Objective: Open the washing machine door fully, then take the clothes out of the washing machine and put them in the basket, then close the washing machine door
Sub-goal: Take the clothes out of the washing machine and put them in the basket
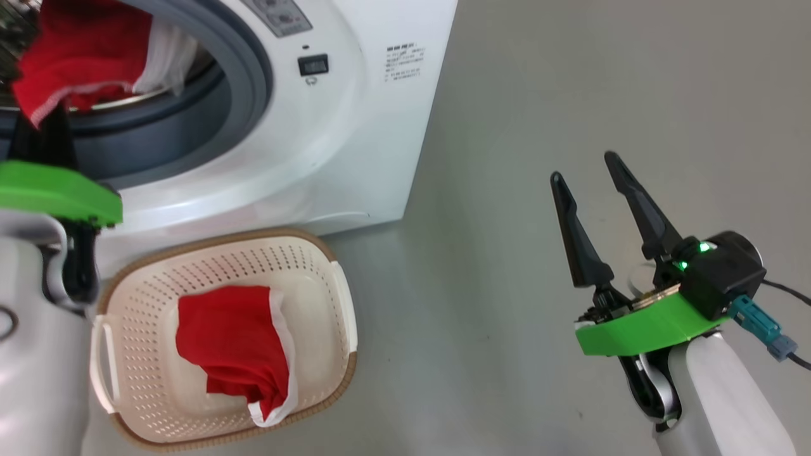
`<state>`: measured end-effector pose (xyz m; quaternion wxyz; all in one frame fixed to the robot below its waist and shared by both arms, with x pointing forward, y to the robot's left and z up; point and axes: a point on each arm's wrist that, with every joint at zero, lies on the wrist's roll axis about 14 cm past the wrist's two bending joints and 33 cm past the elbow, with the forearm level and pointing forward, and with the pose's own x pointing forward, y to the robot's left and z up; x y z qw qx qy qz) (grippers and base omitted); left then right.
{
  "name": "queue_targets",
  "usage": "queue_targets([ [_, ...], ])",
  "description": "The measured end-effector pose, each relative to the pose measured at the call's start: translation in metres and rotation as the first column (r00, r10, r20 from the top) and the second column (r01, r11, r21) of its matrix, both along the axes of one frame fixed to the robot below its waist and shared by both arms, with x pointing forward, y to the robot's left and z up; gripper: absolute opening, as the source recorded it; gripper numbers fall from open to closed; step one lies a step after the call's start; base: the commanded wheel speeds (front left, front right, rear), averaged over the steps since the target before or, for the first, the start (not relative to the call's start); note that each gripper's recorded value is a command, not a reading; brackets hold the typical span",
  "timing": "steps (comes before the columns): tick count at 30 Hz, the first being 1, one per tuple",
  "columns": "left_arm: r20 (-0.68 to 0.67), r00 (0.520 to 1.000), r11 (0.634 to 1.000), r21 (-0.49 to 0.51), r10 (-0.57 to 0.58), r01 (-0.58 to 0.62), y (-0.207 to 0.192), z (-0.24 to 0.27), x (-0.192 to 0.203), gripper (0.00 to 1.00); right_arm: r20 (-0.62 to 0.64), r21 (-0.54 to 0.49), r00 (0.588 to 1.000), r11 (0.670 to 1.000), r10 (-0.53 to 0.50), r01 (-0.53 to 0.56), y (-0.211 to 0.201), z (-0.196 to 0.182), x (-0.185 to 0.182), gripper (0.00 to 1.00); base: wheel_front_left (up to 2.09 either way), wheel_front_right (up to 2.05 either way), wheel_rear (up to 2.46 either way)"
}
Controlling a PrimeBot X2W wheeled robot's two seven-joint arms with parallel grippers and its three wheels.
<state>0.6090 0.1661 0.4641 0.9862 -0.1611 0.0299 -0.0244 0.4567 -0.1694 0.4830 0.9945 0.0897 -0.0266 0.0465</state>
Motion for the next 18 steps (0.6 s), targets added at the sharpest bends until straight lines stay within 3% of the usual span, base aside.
queue_targets([
  [9,0.122,0.992,0.999,0.030,0.007,-0.011,0.007,0.035,-0.044,0.00,0.026,0.007,1.000,1.000,-0.017,0.017,-0.004,0.015,-0.017,1.00,0.00,0.00,0.00],
  [18,0.224,0.974,0.999,-0.007,0.040,-0.039,0.012,0.070,-0.089,0.00,0.040,0.017,0.999,1.000,-0.022,0.021,-0.004,0.025,-0.037,1.00,0.00,0.00,0.00],
])
